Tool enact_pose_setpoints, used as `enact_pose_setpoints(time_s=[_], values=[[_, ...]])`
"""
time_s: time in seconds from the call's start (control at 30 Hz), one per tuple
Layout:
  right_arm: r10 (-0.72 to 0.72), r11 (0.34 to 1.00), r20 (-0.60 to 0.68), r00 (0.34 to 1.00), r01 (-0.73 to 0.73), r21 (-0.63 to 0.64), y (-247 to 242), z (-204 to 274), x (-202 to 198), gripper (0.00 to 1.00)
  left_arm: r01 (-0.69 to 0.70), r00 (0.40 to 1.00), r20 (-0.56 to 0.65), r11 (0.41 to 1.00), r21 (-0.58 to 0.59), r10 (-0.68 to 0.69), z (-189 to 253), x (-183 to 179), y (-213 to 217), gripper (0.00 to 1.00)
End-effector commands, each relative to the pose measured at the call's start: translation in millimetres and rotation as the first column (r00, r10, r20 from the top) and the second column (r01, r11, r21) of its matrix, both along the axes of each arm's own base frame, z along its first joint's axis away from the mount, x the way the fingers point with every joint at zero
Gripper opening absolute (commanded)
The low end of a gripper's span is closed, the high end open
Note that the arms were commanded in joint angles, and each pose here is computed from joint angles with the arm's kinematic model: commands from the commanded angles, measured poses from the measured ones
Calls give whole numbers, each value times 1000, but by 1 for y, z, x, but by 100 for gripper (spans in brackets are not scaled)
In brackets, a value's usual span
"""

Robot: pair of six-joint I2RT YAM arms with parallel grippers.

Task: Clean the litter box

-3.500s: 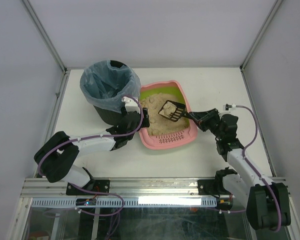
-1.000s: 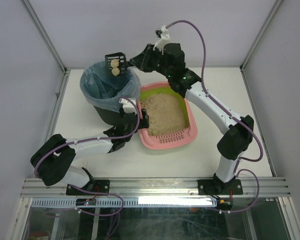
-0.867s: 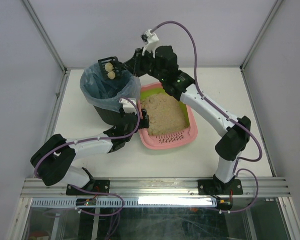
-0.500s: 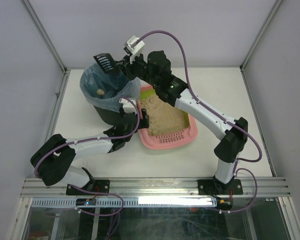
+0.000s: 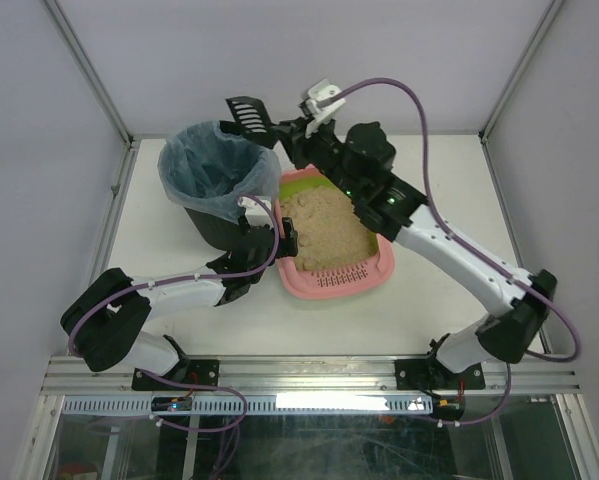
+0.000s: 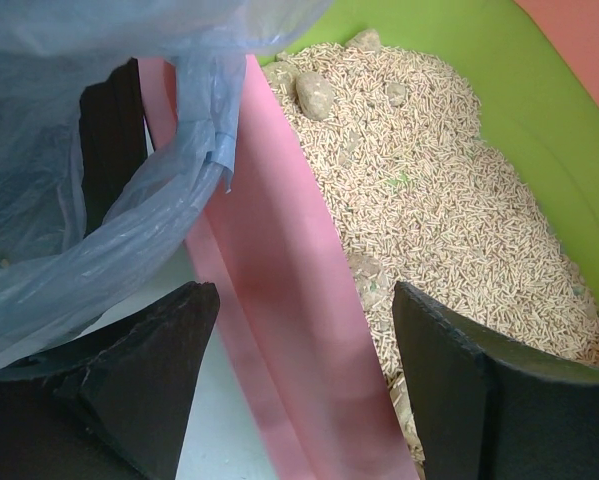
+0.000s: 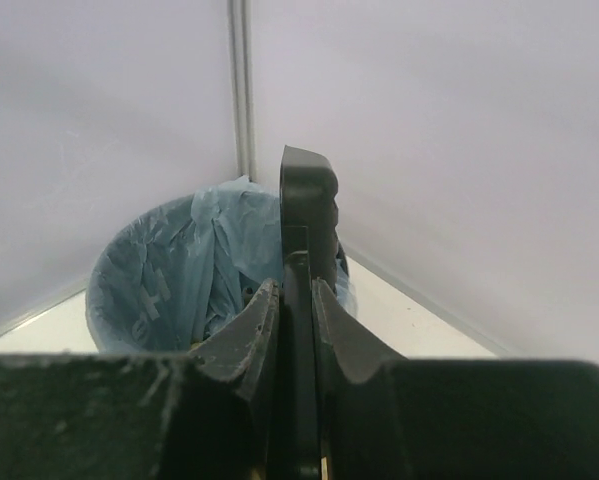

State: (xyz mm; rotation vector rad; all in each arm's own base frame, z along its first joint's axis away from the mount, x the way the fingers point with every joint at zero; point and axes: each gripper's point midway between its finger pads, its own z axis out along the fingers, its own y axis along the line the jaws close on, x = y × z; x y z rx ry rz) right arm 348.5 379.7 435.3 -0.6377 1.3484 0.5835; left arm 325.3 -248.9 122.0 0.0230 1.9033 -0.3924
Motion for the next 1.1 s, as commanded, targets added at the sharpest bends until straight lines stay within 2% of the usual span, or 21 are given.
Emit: enact_pose_setpoints(time_s=[0.0,0.1,0.2,0.3,0.43,0.57,0.7,0.83,0.97,1.07], values=[[-253,934,-8,967,247,258,-97,75,-26,0,-3,999,50,998,-55,6,21,9,-6,74],[-378,892,-133,916,399,214,-135,41,-29,0,-1,999,48,999,-54,4,21,9,-7,74],[-493,827,-256,832,539,161,-170,3,-32,0,2,999,47,998,-57,1,21,8,-7,72],[-553,787,-350,756,612,80,-189,-36,-35,0,5,999,47,998,-56,-2,21,8,-8,69],[-571,779,-474,670,625,-56,-194,-83,-37,0,0,999,48,999,-49,3,20,8,-6,67],[-516,822,-603,609,550,-147,-182,-122,-26,0,7,999,47,999,-52,-5,20,8,-8,64],[-438,858,-695,571,497,-132,-174,-153,-7,0,11,999,48,999,-51,-9,21,8,-8,63],[-459,829,-737,497,538,-153,-181,-184,16,0,16,999,51,999,-47,-14,22,8,-9,61],[-447,828,-779,439,534,-174,-178,-212,29,0,40,998,52,998,-43,-38,22,7,-12,54],[-457,817,-796,397,540,-200,-176,-231,37,0,50,997,54,998,-43,-48,22,6,-14,53]])
